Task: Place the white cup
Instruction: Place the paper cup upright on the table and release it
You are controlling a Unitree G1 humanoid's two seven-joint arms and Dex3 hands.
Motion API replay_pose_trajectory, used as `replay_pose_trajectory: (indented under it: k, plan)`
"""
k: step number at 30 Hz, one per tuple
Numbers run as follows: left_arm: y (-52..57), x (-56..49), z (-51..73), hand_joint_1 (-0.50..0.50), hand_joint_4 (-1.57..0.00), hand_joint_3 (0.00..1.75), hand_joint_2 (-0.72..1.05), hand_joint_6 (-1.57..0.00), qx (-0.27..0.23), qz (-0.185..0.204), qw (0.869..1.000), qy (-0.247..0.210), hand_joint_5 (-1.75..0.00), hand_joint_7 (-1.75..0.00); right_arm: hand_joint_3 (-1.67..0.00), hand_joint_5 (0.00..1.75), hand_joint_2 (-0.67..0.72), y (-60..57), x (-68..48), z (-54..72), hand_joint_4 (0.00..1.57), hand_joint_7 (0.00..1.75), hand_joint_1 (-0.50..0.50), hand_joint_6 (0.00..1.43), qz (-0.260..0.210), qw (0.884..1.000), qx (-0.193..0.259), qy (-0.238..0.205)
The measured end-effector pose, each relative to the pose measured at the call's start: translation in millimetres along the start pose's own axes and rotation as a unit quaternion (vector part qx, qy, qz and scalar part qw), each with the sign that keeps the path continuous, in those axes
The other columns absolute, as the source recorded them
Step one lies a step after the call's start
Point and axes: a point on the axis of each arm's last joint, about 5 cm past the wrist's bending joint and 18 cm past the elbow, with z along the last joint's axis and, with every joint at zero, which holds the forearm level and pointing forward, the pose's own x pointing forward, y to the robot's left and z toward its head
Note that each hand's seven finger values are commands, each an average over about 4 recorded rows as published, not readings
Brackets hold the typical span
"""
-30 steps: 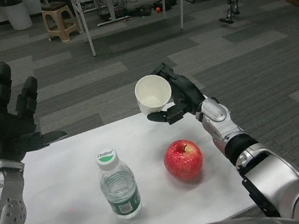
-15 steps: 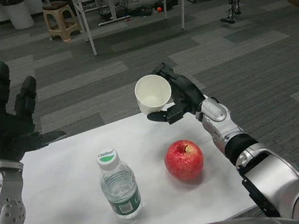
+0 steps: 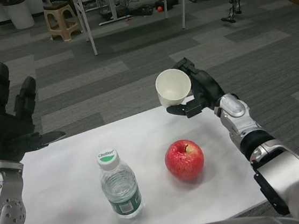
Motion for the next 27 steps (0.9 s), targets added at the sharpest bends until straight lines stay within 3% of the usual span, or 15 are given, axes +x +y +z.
replay_pose_trajectory:
  k: [12, 22, 27]
  plan:
    - [0.2, -0.9, -0.5, -0.50, 0.00, 0.09, 0.16, 0.00, 0.000, 0.001, 1.000, 0.002, -0.21, 0.00, -0.93, 1.65, -0.41, -18.7, -39.3, -18.5, 0.00, 1.75, 0.29, 0.00, -0.069, 0.996, 0.007, 0.048]
    - [-0.2, -1.1, -1.0, -0.50, 0.00, 0.09, 0.16, 0.00, 0.000, 0.000, 1.000, 0.003, -0.21, 0.00, -0.93, 1.65, -0.41, -21.2, -65.3, -30.6, 0.00, 1.75, 0.29, 0.00, -0.111, 0.990, 0.010, 0.082]
    - [-0.4, -1.1, -1.1, -0.50, 0.00, 0.09, 0.16, 0.00, 0.000, -0.001, 1.000, 0.003, -0.21, 0.00, -0.93, 1.65, -0.41, -21.5, -72.7, -33.2, 0.00, 1.75, 0.29, 0.00, -0.119, 0.989, 0.009, 0.090]
